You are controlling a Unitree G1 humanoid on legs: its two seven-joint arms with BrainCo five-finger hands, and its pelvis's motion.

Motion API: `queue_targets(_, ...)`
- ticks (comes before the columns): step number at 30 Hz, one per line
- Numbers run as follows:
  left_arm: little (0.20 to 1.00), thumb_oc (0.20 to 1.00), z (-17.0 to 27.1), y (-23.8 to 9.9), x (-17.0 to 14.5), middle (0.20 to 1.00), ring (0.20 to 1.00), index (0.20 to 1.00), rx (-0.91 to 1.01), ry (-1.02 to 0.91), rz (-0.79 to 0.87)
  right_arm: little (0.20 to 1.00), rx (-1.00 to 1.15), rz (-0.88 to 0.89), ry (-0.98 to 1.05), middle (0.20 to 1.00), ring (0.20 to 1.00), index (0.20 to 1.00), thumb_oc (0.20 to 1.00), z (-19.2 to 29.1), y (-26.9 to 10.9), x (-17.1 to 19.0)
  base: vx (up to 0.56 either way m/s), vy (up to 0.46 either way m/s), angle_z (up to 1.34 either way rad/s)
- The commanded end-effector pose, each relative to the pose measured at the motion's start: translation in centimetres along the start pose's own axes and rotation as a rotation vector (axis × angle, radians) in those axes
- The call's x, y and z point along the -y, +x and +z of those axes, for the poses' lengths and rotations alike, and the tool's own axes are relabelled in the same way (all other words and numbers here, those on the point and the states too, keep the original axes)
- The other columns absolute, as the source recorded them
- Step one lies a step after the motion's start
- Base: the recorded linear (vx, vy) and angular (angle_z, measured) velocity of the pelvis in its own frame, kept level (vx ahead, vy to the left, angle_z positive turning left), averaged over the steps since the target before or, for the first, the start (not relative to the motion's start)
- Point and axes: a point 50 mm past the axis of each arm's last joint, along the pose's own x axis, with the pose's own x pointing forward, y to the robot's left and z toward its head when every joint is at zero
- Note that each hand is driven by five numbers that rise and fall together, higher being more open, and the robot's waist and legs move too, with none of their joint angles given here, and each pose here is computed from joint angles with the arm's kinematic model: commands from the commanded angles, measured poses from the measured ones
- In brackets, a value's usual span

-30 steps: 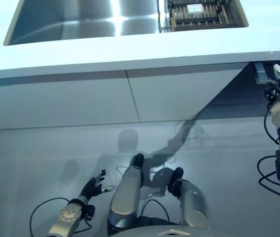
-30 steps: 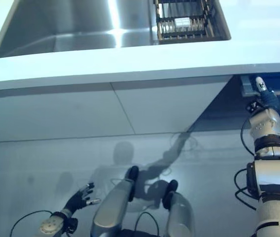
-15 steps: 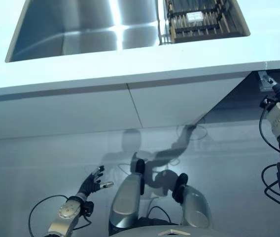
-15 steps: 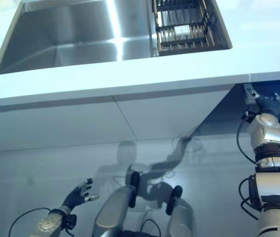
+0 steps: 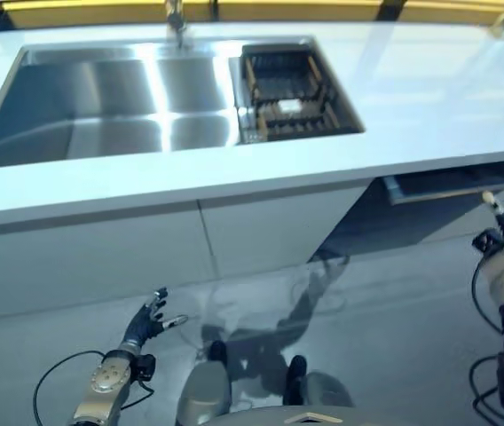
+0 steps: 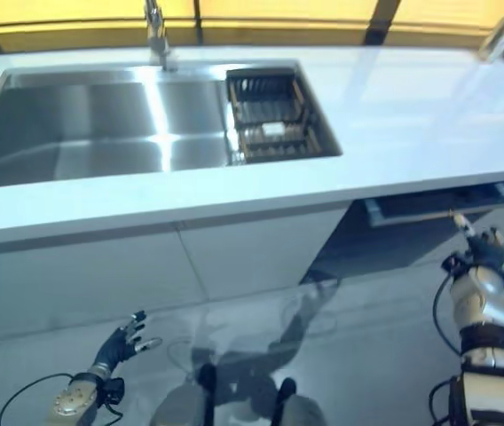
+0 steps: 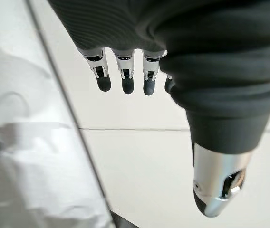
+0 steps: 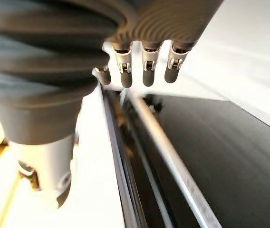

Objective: Pick up plates and place into dishwasher.

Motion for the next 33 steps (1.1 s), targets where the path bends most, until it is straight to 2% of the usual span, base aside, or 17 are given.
queue_targets(1, 1.0, 1.0, 1.8, -0.5, 0.0, 1.0, 1.0, 1.0, 0.135, -0.036, -0.002, 1.0, 0.045, 0.053, 0.151, 1.0, 1.0, 1.0, 1.0, -0.3, -0.3, 1.3, 0.02, -0.004, -0.14)
queue_targets(4, 1.0, 1.0, 2.8, -0.4, -0.2, 1.0, 1.0, 1.0, 0.183, -0.051, -0.012, 1.0, -0.003, -0.018, 0.125, 1.0, 1.0, 1.0, 1.0, -2.6, -0.8, 3.9, 0.01, 0.003, -0.07)
queue_targets(8, 1.0, 1.0, 3.9, -0.4, -0.3, 1.0, 1.0, 1.0, 0.242, -0.093, -0.012, 1.0, -0.024, -0.034, 0.117, 1.0, 1.0, 1.0, 1.0, -4.4, -1.5, 5.4, 0.0, 0.007, -0.08)
queue_targets(13, 1.0, 1.0, 4.7, -0.7, -0.3, 1.0, 1.0, 1.0, 0.311, -0.188, 0.029, 1.0, 0.054, 0.171, 0.058, 1.0, 1.0, 1.0, 1.0, -6.4, -4.2, 2.2, -0.02, 0.022, -0.02)
queue_targets(20, 1.0, 1.0, 6.1, -1.0, 0.5, 1.0, 1.0, 1.0, 0.395, -0.278, 0.065, 1.0, -0.045, 0.391, -0.053, 1.0, 1.0, 1.0, 1.0, -11.6, -8.5, -0.8, -0.01, 0.006, -0.01)
queue_targets(27, 1.0, 1.0, 6.2, -1.6, 1.2, 1.0, 1.0, 1.0, 0.413, -0.288, 0.065, 1.0, -0.156, 0.494, -0.046, 1.0, 1.0, 1.0, 1.0, -14.5, -11.5, -1.9, 0.0, 0.0, 0.0)
queue_targets(33, 1.0, 1.0, 6.0, -1.5, 1.5, 1.0, 1.0, 1.0, 0.4, -0.293, 0.079, 1.0, -0.196, 0.563, -0.085, 1.0, 1.0, 1.0, 1.0, -15.7, -12.6, -2.8, 0.0, 0.0, 0.0)
